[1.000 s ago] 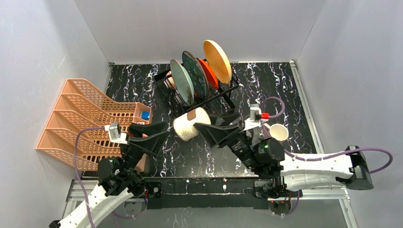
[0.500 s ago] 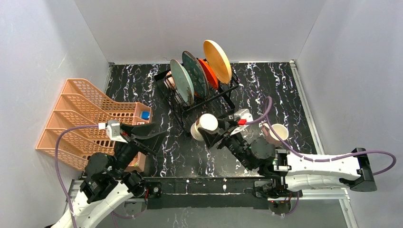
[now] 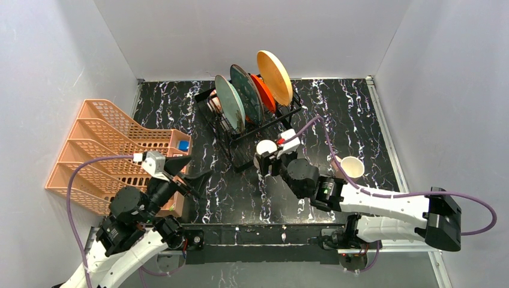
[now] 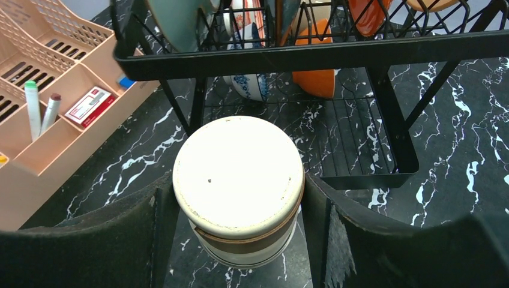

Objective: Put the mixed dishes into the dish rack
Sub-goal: Turn the cup upside down in the dish rack.

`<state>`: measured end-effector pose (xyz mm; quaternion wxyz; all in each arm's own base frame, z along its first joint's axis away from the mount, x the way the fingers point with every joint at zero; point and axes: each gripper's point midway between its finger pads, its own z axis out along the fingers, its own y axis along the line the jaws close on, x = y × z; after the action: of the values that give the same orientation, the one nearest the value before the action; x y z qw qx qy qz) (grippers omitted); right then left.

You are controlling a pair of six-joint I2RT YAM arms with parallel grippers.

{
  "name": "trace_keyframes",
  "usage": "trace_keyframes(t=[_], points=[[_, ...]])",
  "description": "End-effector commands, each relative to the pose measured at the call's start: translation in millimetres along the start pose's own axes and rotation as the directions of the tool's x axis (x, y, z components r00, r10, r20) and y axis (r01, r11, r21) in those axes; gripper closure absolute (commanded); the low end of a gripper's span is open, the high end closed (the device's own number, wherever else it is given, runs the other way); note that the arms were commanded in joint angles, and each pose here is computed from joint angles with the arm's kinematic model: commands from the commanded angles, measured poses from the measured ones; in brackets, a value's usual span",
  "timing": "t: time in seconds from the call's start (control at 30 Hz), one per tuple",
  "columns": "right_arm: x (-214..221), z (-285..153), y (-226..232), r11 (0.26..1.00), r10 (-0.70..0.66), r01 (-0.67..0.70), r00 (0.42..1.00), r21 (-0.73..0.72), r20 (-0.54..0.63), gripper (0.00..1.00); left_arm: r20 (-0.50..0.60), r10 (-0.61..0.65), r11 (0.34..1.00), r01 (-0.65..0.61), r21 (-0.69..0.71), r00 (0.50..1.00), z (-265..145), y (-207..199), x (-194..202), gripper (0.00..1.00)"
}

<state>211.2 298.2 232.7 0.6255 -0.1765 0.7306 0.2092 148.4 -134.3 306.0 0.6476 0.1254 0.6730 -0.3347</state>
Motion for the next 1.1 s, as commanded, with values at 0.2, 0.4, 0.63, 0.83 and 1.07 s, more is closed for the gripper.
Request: trace_keyframes(t=[0.2,0.4,0.63,0.83,1.07], points=[[-22.6,26.5,-18.0,0.996,0.086,-0.085,0.989,-0.019,0.122,0.99,-0.010,0.116,0.991,-0.117,-0.060,0.993,-4.5,18.9,9.9,0.02],[-22.5,43.0,-25.6,0.995,0.096,-0.090,0.981,-0.044,0.168,0.99,-0.046,0.131,0.989,-0.133,-0.063,0.990,-5.8,22.5,21.6,0.02],[-15.9,59.2,-18.7,0.993,0.089,-0.071,0.972,-0.092,0.217,0.99,-0.040,0.134,0.987,-0.137,-0.078,0.990,-7.8,26.7,24.1,0.02],[-5.0,77.6,-8.4,0.991,0.072,-0.040,0.963,-0.125,0.260,0.99,-0.061,0.145,0.986,-0.149,-0.077,0.988,-5.5,27.7,29.4,0.02],[9.1,97.0,0.4,0.990,0.044,0.000,0.951,-0.143,0.307,0.99,-0.053,0.147,0.984,-0.151,-0.091,0.988,-7.4,30.4,28.1,0.02]])
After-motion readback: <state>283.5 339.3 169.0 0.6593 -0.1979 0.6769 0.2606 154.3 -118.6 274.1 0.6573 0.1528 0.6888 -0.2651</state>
